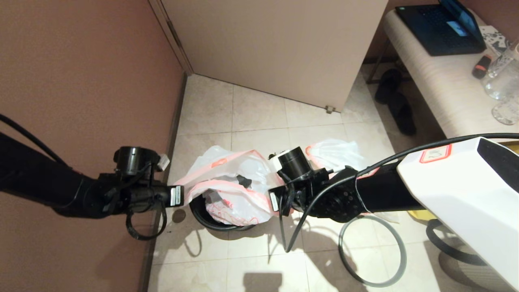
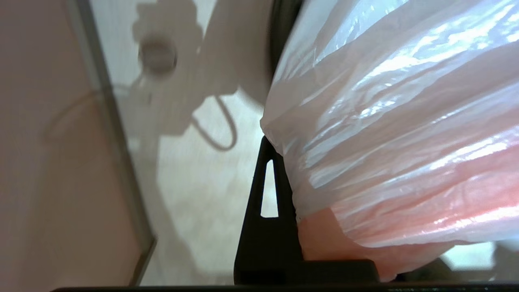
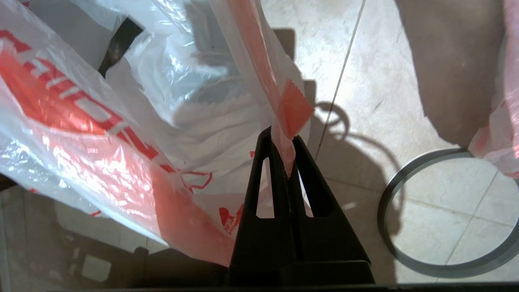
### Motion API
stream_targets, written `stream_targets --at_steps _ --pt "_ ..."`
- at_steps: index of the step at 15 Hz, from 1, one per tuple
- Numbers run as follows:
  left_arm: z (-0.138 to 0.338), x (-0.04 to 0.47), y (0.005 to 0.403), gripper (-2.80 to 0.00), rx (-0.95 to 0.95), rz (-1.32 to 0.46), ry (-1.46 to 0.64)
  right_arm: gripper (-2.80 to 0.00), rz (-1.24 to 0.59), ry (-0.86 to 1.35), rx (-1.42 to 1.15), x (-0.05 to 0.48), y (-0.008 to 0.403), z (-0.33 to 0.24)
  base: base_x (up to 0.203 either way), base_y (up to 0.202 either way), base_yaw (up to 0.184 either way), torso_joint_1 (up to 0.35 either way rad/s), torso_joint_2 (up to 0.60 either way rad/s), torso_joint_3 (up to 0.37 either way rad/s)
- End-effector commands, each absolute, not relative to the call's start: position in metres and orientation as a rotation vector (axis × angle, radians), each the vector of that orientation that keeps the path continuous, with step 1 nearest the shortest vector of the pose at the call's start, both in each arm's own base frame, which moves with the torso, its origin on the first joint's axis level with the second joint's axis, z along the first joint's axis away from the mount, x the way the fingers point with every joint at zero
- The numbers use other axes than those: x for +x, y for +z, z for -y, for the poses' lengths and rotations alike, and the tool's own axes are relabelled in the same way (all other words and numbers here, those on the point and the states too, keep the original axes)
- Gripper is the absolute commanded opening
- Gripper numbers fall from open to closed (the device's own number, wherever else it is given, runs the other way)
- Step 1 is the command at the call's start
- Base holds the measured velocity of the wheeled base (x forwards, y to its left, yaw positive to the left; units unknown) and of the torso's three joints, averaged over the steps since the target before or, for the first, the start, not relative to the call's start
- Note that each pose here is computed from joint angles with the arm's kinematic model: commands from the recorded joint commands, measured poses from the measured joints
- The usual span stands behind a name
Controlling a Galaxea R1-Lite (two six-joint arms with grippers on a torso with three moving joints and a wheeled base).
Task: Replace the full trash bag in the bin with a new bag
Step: Put the new garbage bag on the trash can
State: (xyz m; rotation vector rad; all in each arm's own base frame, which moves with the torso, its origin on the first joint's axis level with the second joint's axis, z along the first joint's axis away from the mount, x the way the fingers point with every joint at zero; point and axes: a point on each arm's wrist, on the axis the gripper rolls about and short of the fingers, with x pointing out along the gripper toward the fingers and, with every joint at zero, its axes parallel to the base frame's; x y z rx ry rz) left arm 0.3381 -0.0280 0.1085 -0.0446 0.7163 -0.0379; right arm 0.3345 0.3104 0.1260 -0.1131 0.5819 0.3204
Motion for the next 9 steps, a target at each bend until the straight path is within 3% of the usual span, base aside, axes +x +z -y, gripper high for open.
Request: stream_targets --at_steps 1,5,9 --pt "0.045 0.375 0.112 -2.8 -0.028 -0.701 -0.041 -2.8 -0.583 0.3 -0.136 0.354 0.112 -0.31 0.0 0.0 0.0 0.0 0.0 0.0" --pt "0.056 0.434 0.078 -2.8 0.123 -0.767 0.273 -2.8 -0.647 0.281 -0.228 0.373 0.067 -0.312 0.0 0.0 0.0 0.0 0.0 0.0" --pt "0.065 0.46 0.081 -2.8 0.043 -0.661 0.436 -2.8 -0.608 0.293 -0.191 0.391 0.08 -0.321 0.0 0.0 0.0 0.0 0.0 0.0"
